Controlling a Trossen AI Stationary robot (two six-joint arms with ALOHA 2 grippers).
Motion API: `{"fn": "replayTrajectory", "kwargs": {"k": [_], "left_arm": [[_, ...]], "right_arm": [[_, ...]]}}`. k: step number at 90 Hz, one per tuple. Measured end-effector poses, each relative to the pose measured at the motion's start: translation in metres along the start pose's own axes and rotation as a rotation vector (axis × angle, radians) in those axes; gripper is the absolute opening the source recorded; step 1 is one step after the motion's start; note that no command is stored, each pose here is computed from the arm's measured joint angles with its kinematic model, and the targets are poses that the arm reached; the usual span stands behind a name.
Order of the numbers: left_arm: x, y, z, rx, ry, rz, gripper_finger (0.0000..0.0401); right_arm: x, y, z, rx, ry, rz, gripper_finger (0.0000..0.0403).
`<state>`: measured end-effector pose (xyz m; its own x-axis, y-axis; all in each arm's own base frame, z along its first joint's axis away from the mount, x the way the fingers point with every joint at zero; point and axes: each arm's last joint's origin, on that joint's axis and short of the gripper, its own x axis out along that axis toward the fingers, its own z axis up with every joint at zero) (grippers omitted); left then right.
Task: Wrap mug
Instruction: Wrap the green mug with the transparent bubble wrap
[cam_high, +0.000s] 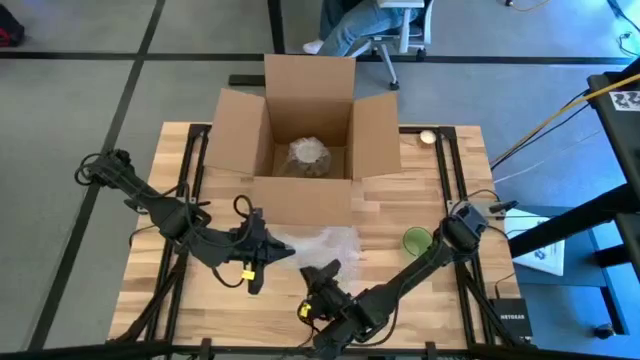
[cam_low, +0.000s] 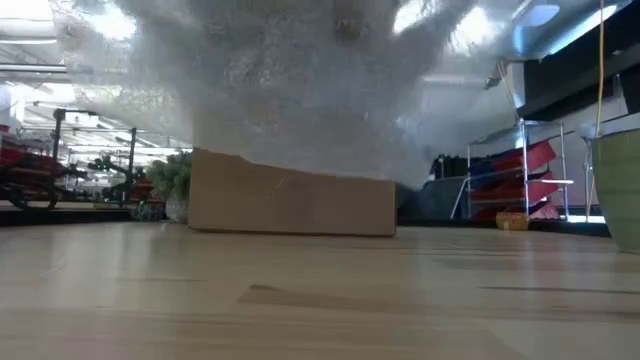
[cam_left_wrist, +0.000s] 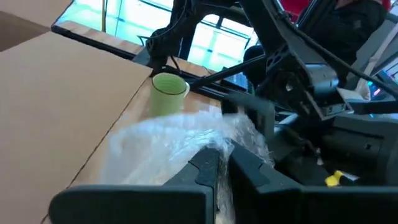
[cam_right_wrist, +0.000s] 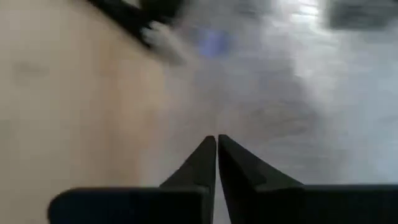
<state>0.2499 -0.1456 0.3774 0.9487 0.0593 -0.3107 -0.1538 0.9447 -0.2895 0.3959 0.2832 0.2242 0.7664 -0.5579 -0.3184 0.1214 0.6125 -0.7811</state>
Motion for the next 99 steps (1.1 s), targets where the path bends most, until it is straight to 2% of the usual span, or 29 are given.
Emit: {"fn": "replayTrajectory", "kwargs": {"k": [16,20,25,30,48,54,60,73,86,99], "left_arm": [[0.003,0.005,0.002,0.025,-0.008,0.028,0.0000],[0.003,0.006,0.003,0.026,-0.009,0.039,0.0000],[0.004,0.006,0.003,0.019,-0.012,0.042,0.0000],[0.004,0.006,0.003,0.013,-0.017,0.040,0.0000],[0.004,0.006,0.004,-0.016,-0.022,0.038,0.0000],[0.004,0.006,0.004,-0.022,-0.022,0.038,0.0000],[0.004,0.006,0.004,-0.031,-0.023,0.039,0.0000],[0.004,0.006,0.004,-0.047,-0.025,0.037,0.0000],[0.003,0.004,0.003,-0.056,-0.023,0.031,0.0000],[0.002,0.003,0.003,-0.047,-0.022,0.027,0.0000]], "right_arm": [[-0.024,0.022,0.002,0.171,-0.034,0.429,0.0000],[-0.031,0.027,0.000,0.197,-0.029,0.489,0.0000],[-0.039,0.034,-0.004,0.192,-0.016,0.508,0.0000],[-0.047,0.037,-0.008,0.166,-0.010,0.447,0.0000],[-0.049,0.027,-0.004,0.156,-0.073,0.052,0.0003],[-0.045,0.024,0.002,0.146,-0.093,0.036,0.0011],[-0.041,0.022,0.008,0.112,-0.119,0.069,0.0026],[-0.026,0.015,0.016,0.042,-0.154,0.089,0.0081],[-0.002,0.002,0.013,-0.045,-0.085,-0.036,0.0141],[0.015,-0.010,0.011,-0.100,-0.017,-0.156,0.0178]]}}
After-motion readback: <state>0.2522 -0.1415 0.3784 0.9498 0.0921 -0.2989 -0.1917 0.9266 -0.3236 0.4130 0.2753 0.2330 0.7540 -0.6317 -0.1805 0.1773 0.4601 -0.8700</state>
